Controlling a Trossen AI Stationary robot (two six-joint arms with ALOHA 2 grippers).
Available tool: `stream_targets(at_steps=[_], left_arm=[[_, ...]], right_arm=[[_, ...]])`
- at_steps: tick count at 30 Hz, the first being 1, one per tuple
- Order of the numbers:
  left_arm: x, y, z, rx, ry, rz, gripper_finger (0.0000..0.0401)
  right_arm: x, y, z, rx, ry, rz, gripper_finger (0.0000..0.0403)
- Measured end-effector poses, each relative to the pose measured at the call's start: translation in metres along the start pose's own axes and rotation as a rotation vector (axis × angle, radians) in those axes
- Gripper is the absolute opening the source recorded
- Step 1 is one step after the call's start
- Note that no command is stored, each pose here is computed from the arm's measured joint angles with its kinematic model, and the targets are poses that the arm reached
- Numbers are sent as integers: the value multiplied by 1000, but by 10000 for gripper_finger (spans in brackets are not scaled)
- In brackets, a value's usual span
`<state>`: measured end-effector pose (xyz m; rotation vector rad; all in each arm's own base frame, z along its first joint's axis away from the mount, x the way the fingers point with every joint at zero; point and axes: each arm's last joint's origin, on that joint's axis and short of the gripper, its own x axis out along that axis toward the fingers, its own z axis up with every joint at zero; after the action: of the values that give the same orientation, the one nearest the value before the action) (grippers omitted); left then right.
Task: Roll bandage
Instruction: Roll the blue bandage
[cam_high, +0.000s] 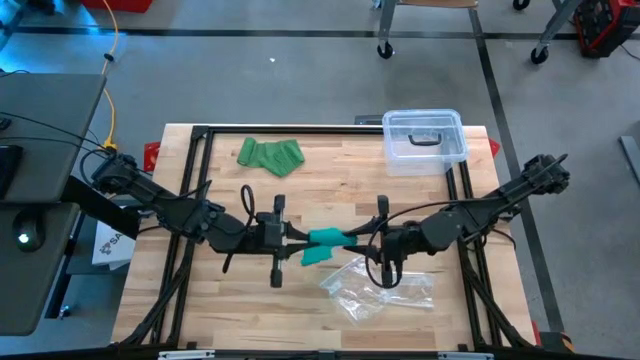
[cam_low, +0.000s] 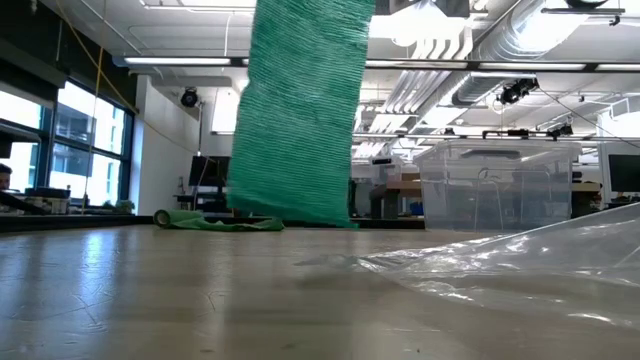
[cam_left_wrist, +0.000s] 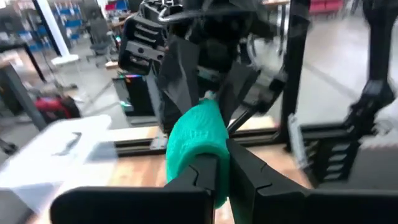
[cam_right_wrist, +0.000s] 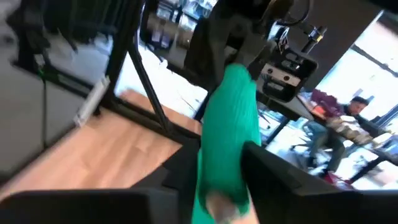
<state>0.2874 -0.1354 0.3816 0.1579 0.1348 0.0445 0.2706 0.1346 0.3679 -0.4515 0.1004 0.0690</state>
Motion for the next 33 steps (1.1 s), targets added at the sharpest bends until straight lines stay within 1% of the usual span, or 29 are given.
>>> stream_targets(at_steps=[3, 6, 10, 12, 15, 19, 24, 26, 29, 30, 31, 33], left_arm=[[-1, -3, -1, 144, 5, -6, 10], [-4, -9, 0, 267, -4, -27, 10], [-8, -15, 0, 405, -14, -55, 10], [-10, -18, 1, 446, -25, -63, 10], [-11, -20, 4, 443, -49, -61, 10], [-13, -23, 7, 385, -82, -58, 10], [-17, -25, 17, 316, -162, -57, 10], [-18, -24, 18, 306, -172, -43, 10], [-18, -26, 19, 307, -178, -42, 10], [-18, -26, 19, 311, -183, -39, 10], [-19, -26, 20, 315, -191, -36, 10], [-19, -25, 21, 317, -197, -34, 9]], right_arm=[[-4, -3, 3, 75, -21, 11, 169], [-9, -6, 6, 125, -44, 37, 196], [-14, -10, 11, 214, -76, 28, 208], [-14, -11, 10, 238, -63, 17, 209], [-12, -12, 5, 206, -20, 16, 209], [-13, -11, -1, 90, 45, 29, 209], [-8, -5, -6, 11, 82, 36, 209], [-10, -2, -6, -19, 98, 5, 209], [-15, 1, -2, -50, 118, -96, 209], [-16, 2, -2, -54, 124, -108, 209], [-16, 3, -2, -55, 122, -96, 209], [-16, 5, -1, -32, 93, -36, 209]])
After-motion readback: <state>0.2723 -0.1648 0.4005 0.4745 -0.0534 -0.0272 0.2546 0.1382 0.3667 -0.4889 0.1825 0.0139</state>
